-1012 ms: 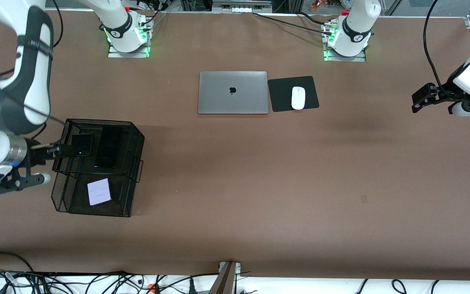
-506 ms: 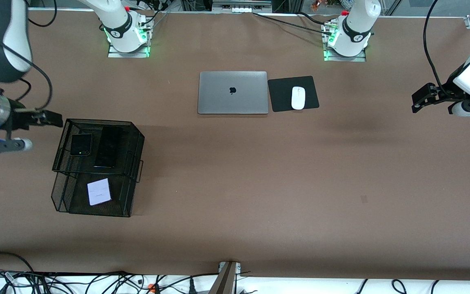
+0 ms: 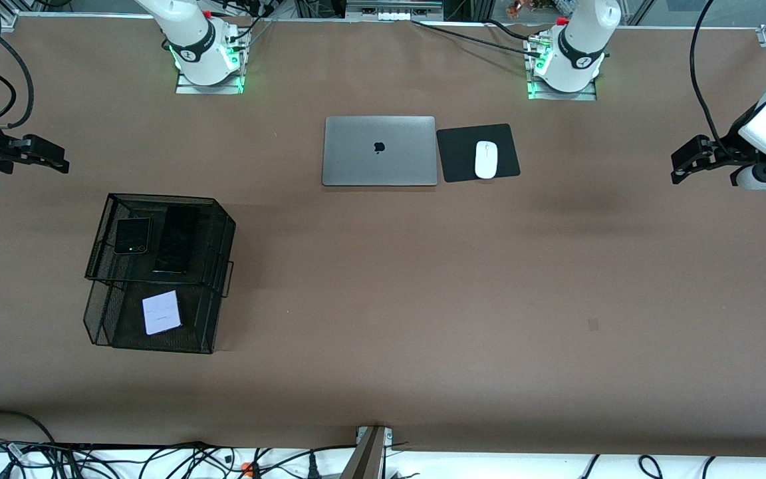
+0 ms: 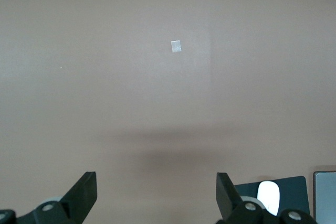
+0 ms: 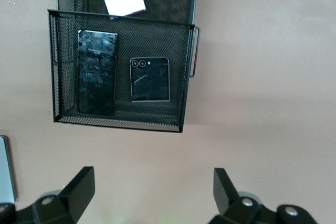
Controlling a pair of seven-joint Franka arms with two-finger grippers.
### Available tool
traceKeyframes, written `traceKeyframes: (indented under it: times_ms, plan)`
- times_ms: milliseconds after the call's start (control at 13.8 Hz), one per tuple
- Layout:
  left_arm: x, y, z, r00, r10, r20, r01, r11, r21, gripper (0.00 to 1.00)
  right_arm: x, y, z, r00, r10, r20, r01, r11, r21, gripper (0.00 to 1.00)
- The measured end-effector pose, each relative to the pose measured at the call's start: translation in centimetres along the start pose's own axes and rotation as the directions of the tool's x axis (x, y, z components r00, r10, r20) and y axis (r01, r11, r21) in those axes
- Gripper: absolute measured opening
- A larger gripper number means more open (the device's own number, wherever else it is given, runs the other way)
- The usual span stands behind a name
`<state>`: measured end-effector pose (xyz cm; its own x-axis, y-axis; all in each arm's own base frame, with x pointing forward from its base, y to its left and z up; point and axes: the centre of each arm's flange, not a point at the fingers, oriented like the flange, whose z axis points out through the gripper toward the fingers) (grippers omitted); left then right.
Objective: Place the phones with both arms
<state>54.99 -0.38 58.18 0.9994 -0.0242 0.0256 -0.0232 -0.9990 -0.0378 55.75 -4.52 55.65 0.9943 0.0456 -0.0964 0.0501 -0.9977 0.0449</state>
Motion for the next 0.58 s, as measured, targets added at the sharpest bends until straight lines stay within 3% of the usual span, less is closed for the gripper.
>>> traceKeyframes:
  times_ms: [578]
  plan:
    - [0.0,0.0,0.0,1.000,0.000,0.000,0.000,1.000,0.000,1.00,-0.1,-0.8,-1.3,1.000,0.020,0.017,-0.020,1.000,-0.018,1.00]
